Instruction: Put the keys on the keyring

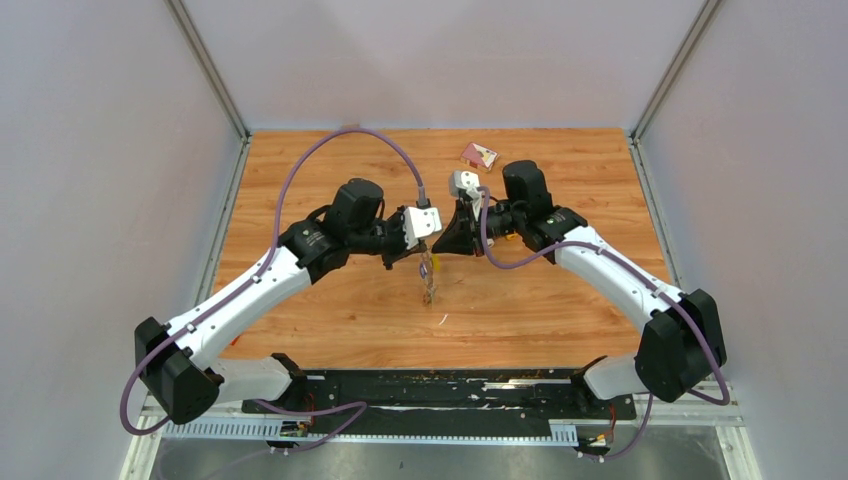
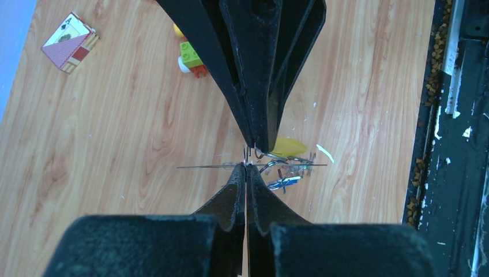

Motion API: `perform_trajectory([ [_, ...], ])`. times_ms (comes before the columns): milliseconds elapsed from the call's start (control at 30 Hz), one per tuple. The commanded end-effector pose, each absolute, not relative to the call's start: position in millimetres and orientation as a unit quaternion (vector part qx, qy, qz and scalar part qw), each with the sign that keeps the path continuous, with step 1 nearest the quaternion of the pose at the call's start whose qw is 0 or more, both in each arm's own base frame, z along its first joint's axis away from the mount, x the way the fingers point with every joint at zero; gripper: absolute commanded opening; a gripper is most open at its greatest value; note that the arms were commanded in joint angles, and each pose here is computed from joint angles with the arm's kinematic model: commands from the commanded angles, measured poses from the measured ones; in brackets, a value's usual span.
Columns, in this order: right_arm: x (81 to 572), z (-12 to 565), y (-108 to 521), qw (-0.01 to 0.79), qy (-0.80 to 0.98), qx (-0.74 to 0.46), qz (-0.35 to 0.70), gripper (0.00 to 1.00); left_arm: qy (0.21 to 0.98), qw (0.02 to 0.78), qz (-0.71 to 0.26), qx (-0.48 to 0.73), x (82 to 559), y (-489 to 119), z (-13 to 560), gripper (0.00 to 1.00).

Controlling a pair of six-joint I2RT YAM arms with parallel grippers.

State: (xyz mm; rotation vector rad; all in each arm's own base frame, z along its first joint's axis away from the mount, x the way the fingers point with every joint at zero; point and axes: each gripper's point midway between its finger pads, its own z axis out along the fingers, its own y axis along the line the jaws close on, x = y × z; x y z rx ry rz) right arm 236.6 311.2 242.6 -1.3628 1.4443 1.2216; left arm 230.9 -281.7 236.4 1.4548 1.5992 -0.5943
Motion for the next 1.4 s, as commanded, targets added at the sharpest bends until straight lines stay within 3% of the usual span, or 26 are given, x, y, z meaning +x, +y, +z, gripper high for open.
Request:
perform_trajectory([
  [0,241,263,316,0.410,0.554,-0.539,0.484,0.00,0.616,0.463,-0.238,0.591,231,-288,253,0.00],
  [1367,255,251,324,0.398,0.589,-0.516,0.477,0.00,0.614,0.461,-0.224,0.601,227,-291,247,0.00],
])
